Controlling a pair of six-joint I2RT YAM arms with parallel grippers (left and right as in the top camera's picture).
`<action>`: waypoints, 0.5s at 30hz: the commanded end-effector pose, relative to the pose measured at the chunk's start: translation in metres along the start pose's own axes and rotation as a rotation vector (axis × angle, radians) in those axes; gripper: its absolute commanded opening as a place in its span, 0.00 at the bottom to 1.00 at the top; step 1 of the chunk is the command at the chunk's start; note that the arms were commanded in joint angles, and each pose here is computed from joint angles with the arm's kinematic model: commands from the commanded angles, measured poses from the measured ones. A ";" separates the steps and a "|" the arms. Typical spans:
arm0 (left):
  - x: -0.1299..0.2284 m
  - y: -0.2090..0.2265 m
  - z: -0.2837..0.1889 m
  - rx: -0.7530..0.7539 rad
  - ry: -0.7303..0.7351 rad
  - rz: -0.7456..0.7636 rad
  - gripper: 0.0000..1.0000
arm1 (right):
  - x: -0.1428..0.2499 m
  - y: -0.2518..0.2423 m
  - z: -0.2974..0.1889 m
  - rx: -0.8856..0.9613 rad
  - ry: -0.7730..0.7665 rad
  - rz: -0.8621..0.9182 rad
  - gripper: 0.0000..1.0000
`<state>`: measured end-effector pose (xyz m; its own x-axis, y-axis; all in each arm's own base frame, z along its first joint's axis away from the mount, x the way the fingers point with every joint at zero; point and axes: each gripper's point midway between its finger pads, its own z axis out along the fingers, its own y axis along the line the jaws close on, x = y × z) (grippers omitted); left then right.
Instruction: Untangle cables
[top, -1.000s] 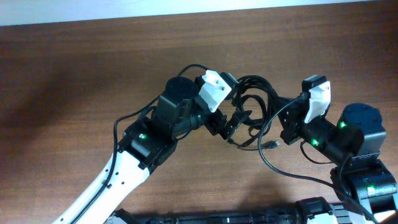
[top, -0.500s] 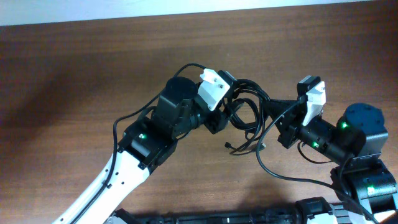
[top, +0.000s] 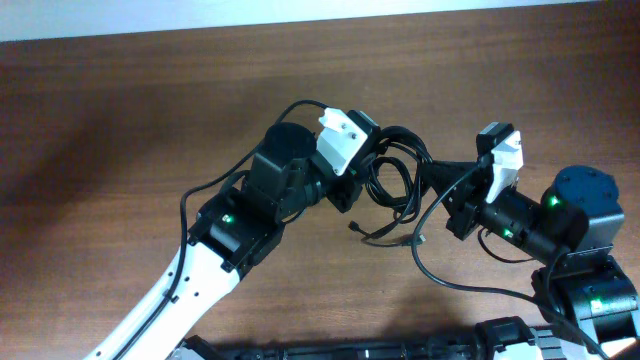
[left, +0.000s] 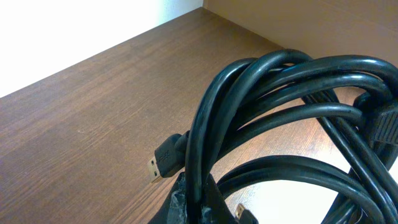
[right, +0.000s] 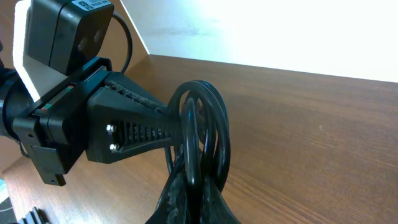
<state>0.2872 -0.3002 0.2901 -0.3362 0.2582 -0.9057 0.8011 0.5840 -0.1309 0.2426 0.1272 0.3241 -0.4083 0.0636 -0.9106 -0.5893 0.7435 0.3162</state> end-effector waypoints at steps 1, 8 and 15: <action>-0.012 0.005 -0.007 -0.046 -0.031 0.018 0.00 | -0.011 0.007 -0.004 -0.022 -0.031 -0.017 0.04; -0.008 0.039 -0.012 -0.250 -0.019 0.014 0.00 | -0.005 -0.007 -0.004 0.054 -0.011 0.005 0.38; -0.007 0.038 -0.012 -0.241 -0.002 0.108 0.00 | -0.001 -0.010 -0.005 0.074 0.003 -0.011 0.62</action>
<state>0.3120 -0.2746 0.2828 -0.3071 0.3156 -0.8978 0.6946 0.7193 0.0153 0.2461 0.1203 0.3157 -0.4344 0.0650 -0.8984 -0.5428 0.7771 0.3187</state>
